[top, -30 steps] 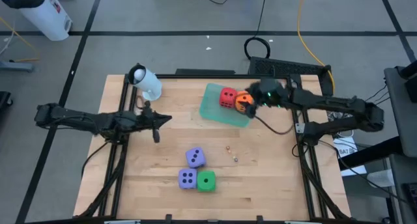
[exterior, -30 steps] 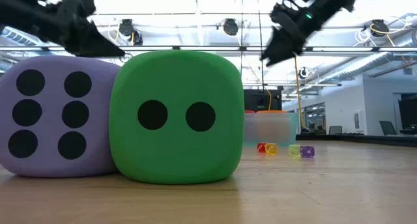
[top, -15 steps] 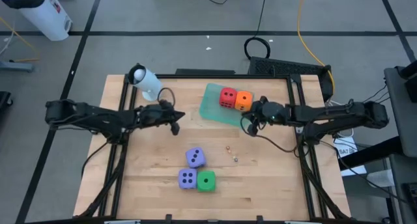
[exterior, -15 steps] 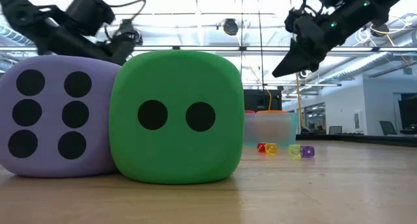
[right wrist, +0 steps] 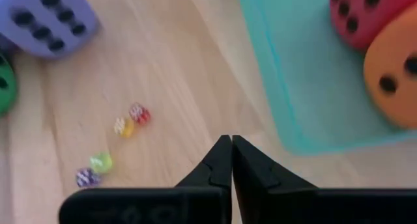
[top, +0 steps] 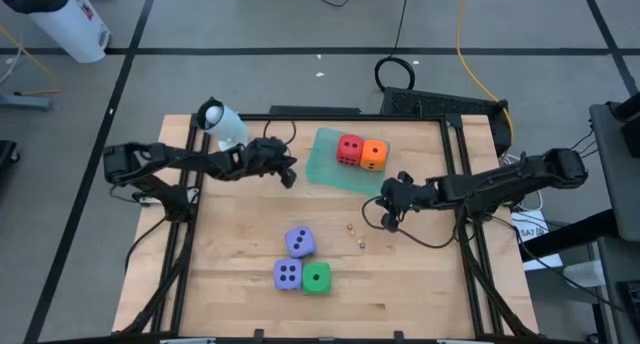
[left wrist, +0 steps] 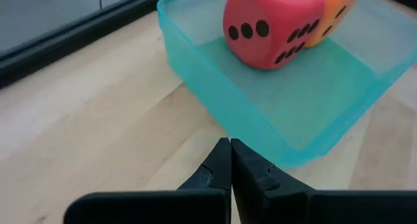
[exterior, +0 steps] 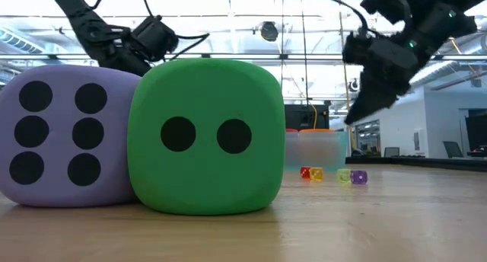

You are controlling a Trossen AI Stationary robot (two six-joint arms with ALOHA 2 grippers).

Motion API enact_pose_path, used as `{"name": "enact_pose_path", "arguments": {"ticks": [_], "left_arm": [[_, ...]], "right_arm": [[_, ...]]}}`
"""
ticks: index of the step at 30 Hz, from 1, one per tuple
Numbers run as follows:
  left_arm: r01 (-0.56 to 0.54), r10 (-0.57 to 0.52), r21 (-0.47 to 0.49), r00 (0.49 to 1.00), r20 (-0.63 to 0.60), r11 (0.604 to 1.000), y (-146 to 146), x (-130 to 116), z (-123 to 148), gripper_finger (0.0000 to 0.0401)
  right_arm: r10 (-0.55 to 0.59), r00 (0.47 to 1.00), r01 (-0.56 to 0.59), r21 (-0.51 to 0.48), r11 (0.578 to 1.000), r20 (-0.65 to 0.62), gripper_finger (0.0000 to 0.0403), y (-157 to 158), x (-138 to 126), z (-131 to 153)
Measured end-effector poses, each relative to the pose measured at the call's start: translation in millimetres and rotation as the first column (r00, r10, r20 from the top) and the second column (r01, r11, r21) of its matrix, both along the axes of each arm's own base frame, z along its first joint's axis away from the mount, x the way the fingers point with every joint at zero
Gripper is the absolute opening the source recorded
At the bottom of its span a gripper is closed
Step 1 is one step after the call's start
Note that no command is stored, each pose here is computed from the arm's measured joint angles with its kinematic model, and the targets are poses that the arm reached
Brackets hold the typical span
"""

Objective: Pick & Place Dice
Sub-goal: Adjust the green bin on the table

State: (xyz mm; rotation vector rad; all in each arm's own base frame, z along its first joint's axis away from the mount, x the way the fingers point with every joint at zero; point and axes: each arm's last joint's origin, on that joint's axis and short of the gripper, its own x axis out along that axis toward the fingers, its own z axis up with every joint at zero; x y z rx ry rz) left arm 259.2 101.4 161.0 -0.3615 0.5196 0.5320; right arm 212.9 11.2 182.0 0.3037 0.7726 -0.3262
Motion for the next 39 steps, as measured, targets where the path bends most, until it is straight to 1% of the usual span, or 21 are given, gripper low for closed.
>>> {"name": "enact_pose_path", "arguments": {"ticks": [4, 7, 12, 15, 17, 20, 24, 27, 32, 36, 39], "left_arm": [[-0.012, 0.012, -0.027, 1.0, -0.019, 1.0, 3.5, 7.0, 0.0, 0.0009], [-0.018, 0.017, -0.038, 0.999, -0.03, 0.999, 5.0, 10.5, -3.4, 0.0005], [-0.034, 0.031, -0.07, 0.998, -0.054, 0.997, 5.2, 12.2, -12.5, 0.0008], [-0.042, 0.037, -0.086, 0.997, -0.061, 0.995, 6.4, 15.2, -16.9, 0.0006], [-0.027, 0.021, -0.1, 0.998, -0.063, 0.995, 6.8, 19.2, -18.7, 0.0003], [0.012, -0.019, -0.109, 0.998, -0.063, 0.994, 5.7, 28.2, -20.1, 0.0008], [0.054, -0.061, -0.118, 0.997, -0.056, 0.992, 2.2, 35.8, -19.7, 0.0006], [0.065, -0.072, -0.118, 0.996, -0.055, 0.991, -0.7, 37.4, -19.6, 0.0004], [0.085, -0.092, -0.121, 0.994, -0.055, 0.989, -6.4, 39.2, -19.6, 0.0014], [0.101, -0.109, -0.125, 0.993, -0.055, 0.987, -9.6, 40.1, -19.7, 0.0004], [0.101, -0.11, -0.125, 0.992, -0.067, 0.987, -8.9, 39.1, -20.4, 0.001]], "right_arm": [[-0.031, 0.999, 0.032, 0.021, 0.999, -0.038, 0.0001, -0.7, -5.4, -14.6], [-0.045, 0.997, 0.047, 0.024, 0.999, -0.055, 0.0001, -2.5, -8.8, -21.0], [-0.05, 0.999, 0.05, 0.007, 0.999, 0.007, 0.0001, -8.8, -9.0, -27.1], [-0.06, 0.998, 0.06, -0.008, 0.998, 0.009, 0.0001, -14.7, -9.9, -29.1], [-0.072, 0.997, 0.072, -0.021, 0.997, 0.009, 0.0001, -19.2, -10.5, -30.1], [-0.099, 0.995, 0.099, -0.026, 0.995, 0.02, 0.0, -25.8, -11.6, -32.1], [-0.134, 0.991, 0.134, -0.037, 0.99, 0.002, 0.0, -34.0, -15.6, -36.5], [-0.153, 0.988, 0.152, -0.044, 0.987, -0.021, 0.0, -39.4, -20.1, -41.5], [-0.197, 0.98, 0.195, -0.048, 0.98, -0.041, 0.0, -48.3, -25.5, -46.6], [-0.199, 0.979, 0.197, -0.055, 0.979, -0.045, 0.0, -51.8, -26.3, -46.8], [-0.188, 0.981, 0.187, -0.04, 0.982, -0.044, 0.0, -51.9, -26.1, -46.7]]}}
